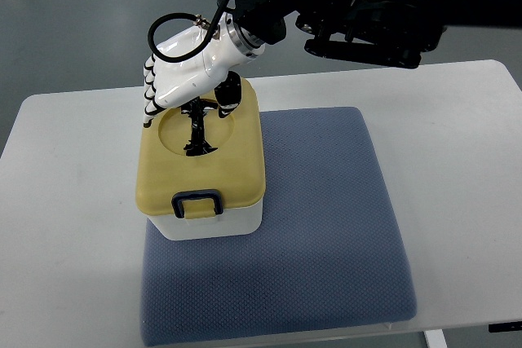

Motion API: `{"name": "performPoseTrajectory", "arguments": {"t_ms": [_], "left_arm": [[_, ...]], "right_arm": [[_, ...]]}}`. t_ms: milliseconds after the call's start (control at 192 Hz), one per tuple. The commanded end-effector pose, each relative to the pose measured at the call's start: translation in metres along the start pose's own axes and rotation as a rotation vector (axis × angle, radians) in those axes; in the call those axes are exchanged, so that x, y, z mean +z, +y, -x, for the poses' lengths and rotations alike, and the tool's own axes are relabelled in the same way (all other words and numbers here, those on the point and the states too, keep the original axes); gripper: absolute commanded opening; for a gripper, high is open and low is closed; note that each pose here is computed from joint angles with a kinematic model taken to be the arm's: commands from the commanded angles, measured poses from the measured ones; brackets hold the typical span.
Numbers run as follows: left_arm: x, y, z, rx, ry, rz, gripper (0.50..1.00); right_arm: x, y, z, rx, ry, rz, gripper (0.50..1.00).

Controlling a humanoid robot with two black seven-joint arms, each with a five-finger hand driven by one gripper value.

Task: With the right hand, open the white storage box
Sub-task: 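Lower the right hand onto the black lid handle and grasp it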

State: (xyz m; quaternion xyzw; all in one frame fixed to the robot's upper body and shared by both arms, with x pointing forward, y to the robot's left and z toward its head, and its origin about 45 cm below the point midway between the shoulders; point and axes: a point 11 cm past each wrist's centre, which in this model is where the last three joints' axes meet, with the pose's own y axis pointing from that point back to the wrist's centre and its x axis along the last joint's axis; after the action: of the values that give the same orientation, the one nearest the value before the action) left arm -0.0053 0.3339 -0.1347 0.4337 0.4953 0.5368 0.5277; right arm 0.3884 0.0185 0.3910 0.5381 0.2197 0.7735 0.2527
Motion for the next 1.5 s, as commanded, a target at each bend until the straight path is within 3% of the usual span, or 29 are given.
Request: {"name": "performPoseTrajectory", "arguments": {"t_ms": [0,323,671,963,1160,1311,1348,1493], "left_arm": [[0.0,0.0,0.0,0.0,0.0,0.0,1.0],[0.0,0.0,0.0,0.0,0.0,0.0,1.0],[0.0,0.0,0.0,0.0,0.0,0.0,1.0],[0.0,0.0,0.0,0.0,0.0,0.0,1.0],[0.0,0.0,0.0,0.0,0.0,0.0,1.0],[0.0,0.0,0.0,0.001,0.0,0.0,1.0],[0.0,0.0,0.0,0.0,0.0,0.0,1.0],[0.0,0.0,0.0,0.001,0.0,0.0,1.0]], "right_arm": [[-0.004,-0.002,0.003,-0.006,0.046,-0.017,0.832],[-0.009,-0.004,0.012,-0.034,0.102,-0.038,0.793],[-0.008,-0.003,0.011,-0.045,0.104,-0.034,0.656],[-0.007,-0.004,0.009,-0.041,0.103,-0.032,0.646],[-0.005,-0.003,0.011,-0.056,0.086,-0.025,0.613],[-0.004,-0.003,0.013,-0.071,0.071,-0.02,0.537],[-0.004,-0.003,0.013,-0.071,0.071,-0.02,0.5],[-0.003,-0.002,0.014,-0.07,0.07,-0.017,0.5]]}}
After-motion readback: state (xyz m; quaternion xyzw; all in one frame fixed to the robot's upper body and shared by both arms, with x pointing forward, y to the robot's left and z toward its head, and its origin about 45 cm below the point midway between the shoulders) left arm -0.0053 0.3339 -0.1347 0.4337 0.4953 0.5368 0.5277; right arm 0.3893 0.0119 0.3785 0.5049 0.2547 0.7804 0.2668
